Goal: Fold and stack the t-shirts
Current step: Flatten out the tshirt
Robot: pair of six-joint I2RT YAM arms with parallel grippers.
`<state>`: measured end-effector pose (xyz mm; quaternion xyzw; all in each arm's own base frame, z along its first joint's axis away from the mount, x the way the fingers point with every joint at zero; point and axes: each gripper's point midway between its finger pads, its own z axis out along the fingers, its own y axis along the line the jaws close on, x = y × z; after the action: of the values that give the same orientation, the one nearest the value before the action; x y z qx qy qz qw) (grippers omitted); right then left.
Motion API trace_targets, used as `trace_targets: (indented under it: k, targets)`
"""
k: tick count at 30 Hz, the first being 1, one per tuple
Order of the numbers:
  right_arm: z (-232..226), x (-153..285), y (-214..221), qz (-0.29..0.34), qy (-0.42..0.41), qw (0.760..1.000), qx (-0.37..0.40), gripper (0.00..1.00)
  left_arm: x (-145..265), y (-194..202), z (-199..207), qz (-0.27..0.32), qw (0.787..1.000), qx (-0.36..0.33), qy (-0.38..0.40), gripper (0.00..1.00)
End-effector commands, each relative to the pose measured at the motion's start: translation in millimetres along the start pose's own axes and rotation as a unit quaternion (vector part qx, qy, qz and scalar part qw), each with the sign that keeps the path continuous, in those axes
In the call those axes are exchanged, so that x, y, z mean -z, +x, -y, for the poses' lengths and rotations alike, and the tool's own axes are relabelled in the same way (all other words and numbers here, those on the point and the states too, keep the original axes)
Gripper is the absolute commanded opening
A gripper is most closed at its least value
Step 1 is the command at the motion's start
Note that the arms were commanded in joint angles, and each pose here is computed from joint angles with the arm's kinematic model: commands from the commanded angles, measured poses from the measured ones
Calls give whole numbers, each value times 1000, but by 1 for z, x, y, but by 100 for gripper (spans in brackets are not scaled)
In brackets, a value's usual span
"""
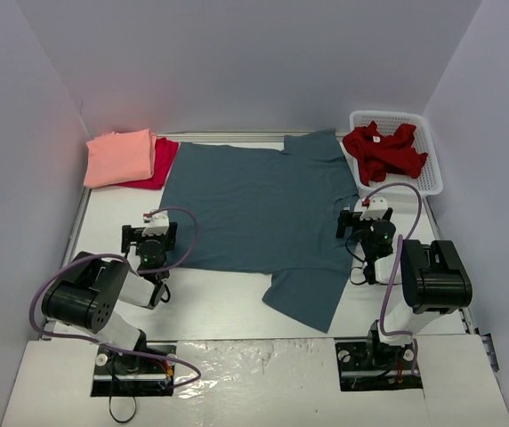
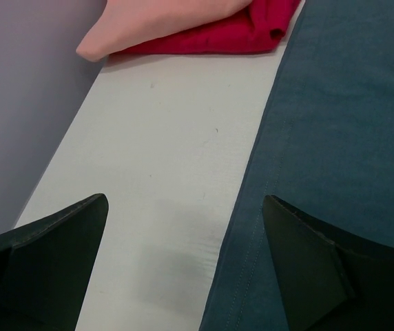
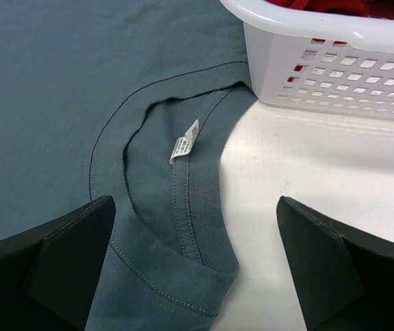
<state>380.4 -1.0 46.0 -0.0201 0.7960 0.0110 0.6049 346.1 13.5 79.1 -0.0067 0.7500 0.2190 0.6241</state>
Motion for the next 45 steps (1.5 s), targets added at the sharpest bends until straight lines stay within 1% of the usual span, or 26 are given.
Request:
trace_targets:
  k: [1,2,4,5,13,15,16,21,22,24,26,27,28,30,31,34,38,39,41,42,44,45]
  targets:
    - [3,-8,-62,112,2,994,5,100,-7,-42,1,75,996,50,26,94]
    - [3,-8,-62,112,1,994,5,100,-4,-49,1,94,993,57,30,94]
    - [3,-8,-62,112,2,994,5,100,3,-35,8,96,993,47,54,94]
    - [3,-8,-62,112,2,994,5,100,1,-38,11,105,992,45,61,94]
    - [4,-9,-61,110,3,994,5,100,-5,-38,12,100,991,50,67,94]
    - [4,-9,-62,111,2,994,5,100,-13,-40,7,89,993,56,57,94]
    - [3,-9,-62,111,1,994,5,100,-15,-30,10,63,994,54,64,94]
    - [3,-9,-62,111,1,994,4,100,-30,-37,3,52,995,75,48,94]
    - [4,-8,-62,112,2,994,5,100,-32,-27,2,27,996,69,47,94]
    - [3,-9,-62,111,1,994,5,100,-39,-28,6,18,995,70,65,94]
    - [4,-9,-62,111,2,994,4,100,-39,-34,10,29,993,70,88,94]
    - [3,-9,-62,111,1,994,5,100,-30,-24,14,27,992,54,107,94]
    - [4,-8,-62,111,2,994,4,100,-26,-35,14,60,990,58,113,94]
    - [4,-8,-62,111,3,994,4,100,-16,-38,20,84,985,50,139,94]
    - [3,-8,-62,112,2,994,4,100,-12,-40,19,99,984,51,140,94]
    - [4,-8,-62,112,3,994,4,100,-6,-40,21,113,981,46,152,95]
    - [4,-8,-63,113,3,994,4,100,-8,-41,23,113,980,45,158,94]
    - [4,-9,-62,112,3,994,4,100,-11,-34,24,93,982,46,159,94]
    - [4,-9,-62,112,2,994,4,100,-20,-42,24,82,983,50,156,94]
    - [4,-9,-62,111,2,994,4,100,-22,-38,22,72,984,53,156,94]
    - [4,-9,-62,111,2,994,4,100,-24,-39,21,78,984,54,153,94]
    - [4,-9,-62,111,2,994,4,100,-23,-35,22,70,984,53,155,94]
